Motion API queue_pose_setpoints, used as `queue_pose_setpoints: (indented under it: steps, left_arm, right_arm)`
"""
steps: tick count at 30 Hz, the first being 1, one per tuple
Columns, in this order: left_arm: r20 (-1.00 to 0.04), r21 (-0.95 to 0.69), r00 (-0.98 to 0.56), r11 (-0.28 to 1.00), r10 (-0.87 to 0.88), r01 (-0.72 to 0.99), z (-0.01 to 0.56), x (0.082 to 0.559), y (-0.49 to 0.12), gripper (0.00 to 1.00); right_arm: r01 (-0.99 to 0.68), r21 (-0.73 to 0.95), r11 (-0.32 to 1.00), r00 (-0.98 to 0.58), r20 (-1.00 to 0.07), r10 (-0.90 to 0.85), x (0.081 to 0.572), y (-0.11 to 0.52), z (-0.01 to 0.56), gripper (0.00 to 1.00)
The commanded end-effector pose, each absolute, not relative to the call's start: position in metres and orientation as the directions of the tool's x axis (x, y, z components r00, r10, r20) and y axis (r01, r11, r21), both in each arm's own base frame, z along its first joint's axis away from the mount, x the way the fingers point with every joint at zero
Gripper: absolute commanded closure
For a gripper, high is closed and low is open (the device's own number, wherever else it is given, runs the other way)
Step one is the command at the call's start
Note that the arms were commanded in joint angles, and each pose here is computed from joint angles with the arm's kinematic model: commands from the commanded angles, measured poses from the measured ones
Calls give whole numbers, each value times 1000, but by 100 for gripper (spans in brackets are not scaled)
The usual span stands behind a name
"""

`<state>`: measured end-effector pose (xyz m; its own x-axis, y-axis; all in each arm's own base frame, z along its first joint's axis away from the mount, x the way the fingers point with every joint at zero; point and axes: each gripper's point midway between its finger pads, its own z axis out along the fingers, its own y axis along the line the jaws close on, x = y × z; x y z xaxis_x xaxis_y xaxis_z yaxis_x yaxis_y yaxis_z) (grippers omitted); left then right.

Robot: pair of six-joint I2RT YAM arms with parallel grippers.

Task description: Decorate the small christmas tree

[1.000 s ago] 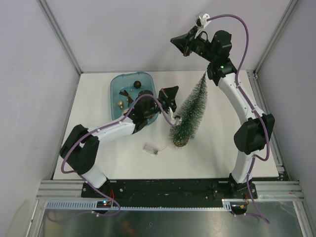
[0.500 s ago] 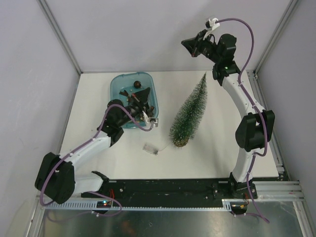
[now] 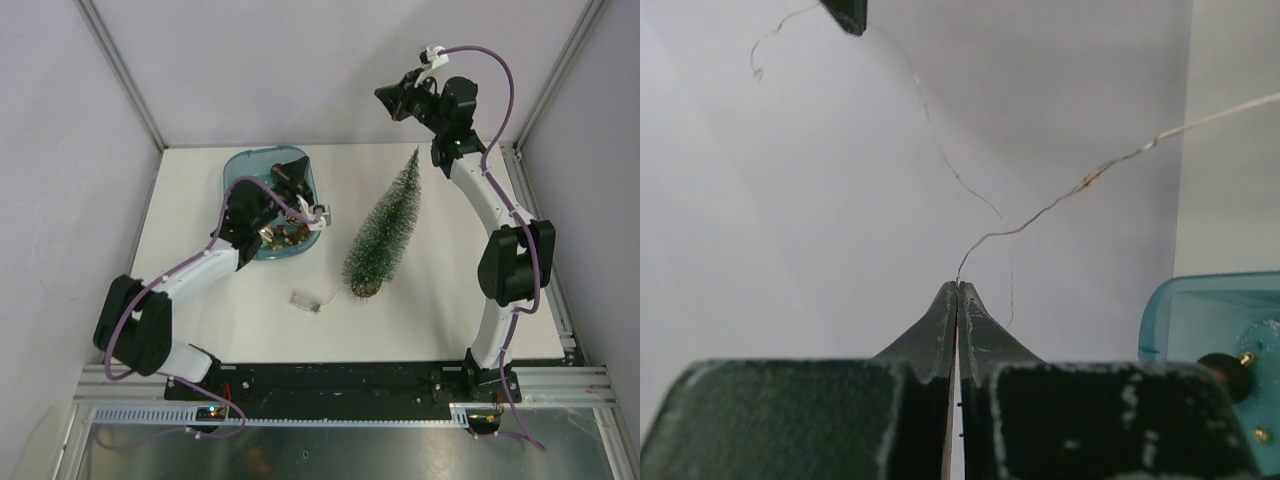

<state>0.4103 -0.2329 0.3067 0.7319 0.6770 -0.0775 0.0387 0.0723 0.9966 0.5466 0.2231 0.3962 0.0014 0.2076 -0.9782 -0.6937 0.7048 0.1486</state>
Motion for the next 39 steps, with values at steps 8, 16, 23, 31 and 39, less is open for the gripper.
queue_pose_setpoints:
  steps: [8, 16, 23, 31, 39]
  left_arm:
    - [-123, 992, 759, 98, 639, 79, 302, 448, -279, 38]
    - [-154, 988, 815, 91, 558, 125, 294, 415, -292, 1]
    - [-199, 979, 780, 151, 594, 135, 312, 405, -270, 0]
    - [-284, 955, 787, 234, 548, 182, 339, 362, -253, 0]
    - [-439, 894, 808, 282, 393, 348, 376, 306, -261, 0]
  right_arm:
    - [-313, 207, 927, 57, -970, 236, 586, 105, 376, 100]
    - [34, 222, 975, 119, -969, 216, 571, -9, 372, 100]
    - [358, 212, 910, 165, -973, 162, 520, -98, 381, 100]
    - [447, 179, 876, 135, -982, 132, 509, -129, 360, 100]
    - [739, 13, 674, -64, -994, 89, 467, -151, 299, 100]
